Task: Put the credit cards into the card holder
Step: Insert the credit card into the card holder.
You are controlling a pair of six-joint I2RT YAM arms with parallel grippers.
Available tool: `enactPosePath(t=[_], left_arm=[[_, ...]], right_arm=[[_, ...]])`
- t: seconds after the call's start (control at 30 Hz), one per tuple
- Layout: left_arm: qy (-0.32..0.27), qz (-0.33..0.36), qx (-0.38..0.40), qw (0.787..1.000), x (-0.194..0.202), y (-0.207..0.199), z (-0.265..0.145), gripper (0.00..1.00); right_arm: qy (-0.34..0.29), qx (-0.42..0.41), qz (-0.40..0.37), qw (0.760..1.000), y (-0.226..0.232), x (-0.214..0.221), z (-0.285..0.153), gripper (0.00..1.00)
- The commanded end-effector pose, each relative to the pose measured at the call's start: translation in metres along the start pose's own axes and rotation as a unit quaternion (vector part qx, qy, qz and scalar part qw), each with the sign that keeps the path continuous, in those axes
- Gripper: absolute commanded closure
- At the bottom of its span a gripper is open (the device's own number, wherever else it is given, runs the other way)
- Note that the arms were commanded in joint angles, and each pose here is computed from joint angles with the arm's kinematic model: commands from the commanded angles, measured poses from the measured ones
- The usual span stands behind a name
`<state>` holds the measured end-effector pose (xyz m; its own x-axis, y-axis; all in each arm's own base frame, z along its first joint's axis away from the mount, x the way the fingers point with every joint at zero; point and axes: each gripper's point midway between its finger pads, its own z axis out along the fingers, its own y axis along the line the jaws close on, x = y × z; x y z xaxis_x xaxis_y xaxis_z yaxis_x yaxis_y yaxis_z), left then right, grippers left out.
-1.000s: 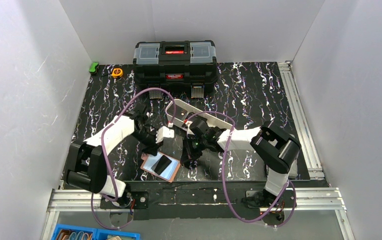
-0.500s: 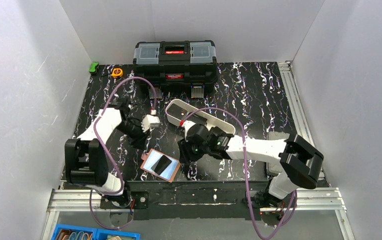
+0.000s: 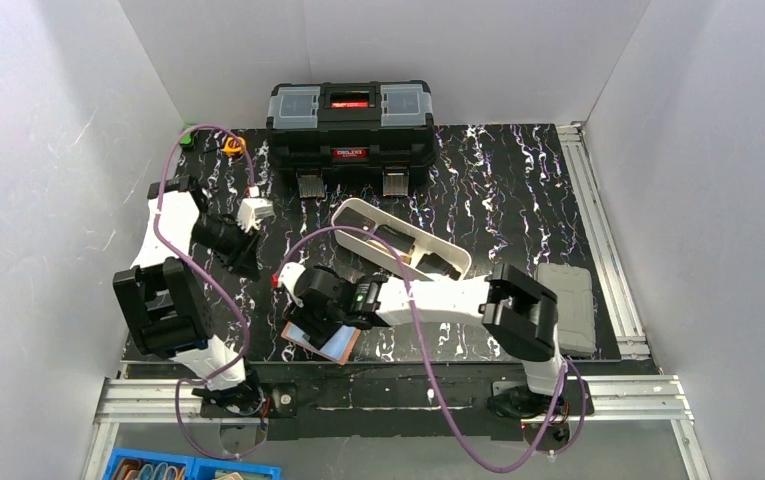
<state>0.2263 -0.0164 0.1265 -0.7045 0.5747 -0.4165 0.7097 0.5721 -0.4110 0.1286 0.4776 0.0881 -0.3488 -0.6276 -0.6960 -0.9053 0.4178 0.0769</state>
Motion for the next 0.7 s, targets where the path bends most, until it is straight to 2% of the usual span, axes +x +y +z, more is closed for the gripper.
enactPosePath(t=[0.0,0.2,0.43,0.67], left_arm=[[-0.024,-0.044,0.007,0.999,-0.009,0.0,-0.02,0.71],[-0.037,-0.079,0.008,0.996,-0.01,0.015,-0.037,0.7],[-0.044,-0.071,0.0,0.997,-0.013,0.019,-0.039,0.7],[-0.049,-0.066,-0.004,0.997,-0.011,0.015,-0.037,0.7]], right_arm=[[0.014,-0.008,-0.067,0.998,0.011,-0.005,0.017,0.36],[0.035,-0.016,-0.104,0.994,0.022,-0.006,0.038,0.35],[0.064,-0.044,-0.136,0.988,0.043,0.019,0.046,0.33],[0.087,-0.01,-0.159,0.983,0.033,0.035,0.053,0.34]])
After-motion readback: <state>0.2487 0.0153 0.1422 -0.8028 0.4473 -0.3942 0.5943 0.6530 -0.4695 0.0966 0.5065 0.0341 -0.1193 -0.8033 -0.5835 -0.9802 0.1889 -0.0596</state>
